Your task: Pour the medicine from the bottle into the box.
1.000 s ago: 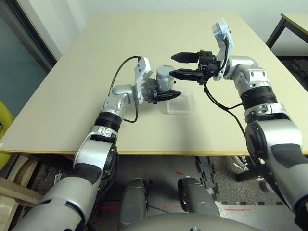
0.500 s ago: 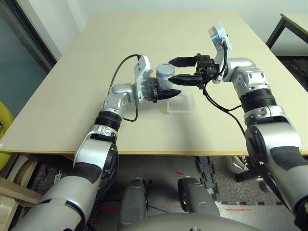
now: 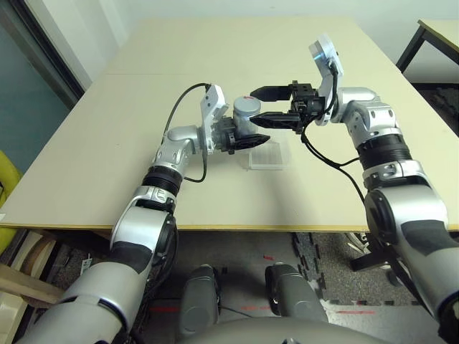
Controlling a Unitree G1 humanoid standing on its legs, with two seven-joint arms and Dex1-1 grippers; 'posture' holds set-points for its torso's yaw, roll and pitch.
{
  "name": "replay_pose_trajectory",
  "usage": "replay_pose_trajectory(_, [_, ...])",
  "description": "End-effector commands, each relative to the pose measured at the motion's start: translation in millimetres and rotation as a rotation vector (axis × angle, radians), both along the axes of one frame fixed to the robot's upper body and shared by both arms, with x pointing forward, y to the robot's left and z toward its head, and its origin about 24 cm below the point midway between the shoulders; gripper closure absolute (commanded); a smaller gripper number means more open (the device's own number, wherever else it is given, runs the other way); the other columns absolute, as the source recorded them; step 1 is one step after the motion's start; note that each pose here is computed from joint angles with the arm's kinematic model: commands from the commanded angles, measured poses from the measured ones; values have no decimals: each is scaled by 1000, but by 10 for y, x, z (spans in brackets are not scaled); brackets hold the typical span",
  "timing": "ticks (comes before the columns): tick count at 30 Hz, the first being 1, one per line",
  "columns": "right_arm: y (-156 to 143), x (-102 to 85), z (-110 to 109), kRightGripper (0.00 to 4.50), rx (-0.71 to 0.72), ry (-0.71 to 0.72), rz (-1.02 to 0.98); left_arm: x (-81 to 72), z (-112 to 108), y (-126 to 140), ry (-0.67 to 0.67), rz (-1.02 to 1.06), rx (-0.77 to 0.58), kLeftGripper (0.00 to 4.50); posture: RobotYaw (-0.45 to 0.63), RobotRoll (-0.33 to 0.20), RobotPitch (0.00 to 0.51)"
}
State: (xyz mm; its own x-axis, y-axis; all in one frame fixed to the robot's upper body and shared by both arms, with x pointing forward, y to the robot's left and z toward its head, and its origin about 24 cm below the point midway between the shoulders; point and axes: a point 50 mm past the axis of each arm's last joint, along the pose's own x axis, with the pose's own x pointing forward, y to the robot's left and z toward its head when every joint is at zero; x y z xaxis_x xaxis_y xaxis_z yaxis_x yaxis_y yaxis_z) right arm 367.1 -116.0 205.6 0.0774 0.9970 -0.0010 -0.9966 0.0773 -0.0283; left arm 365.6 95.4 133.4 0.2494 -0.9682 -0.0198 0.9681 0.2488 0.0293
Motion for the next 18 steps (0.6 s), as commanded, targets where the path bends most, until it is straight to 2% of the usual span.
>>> replay_pose_trajectory(1, [49,24,9,0,-9,-24,-20,2,35,-42,-17,-17,10,1804,-219,0,47])
replay_pose_trajectory(18, [231,86,-37,0,-9,-34,-47,0,41,-79,-19,-25,12,1804,-211,0,49])
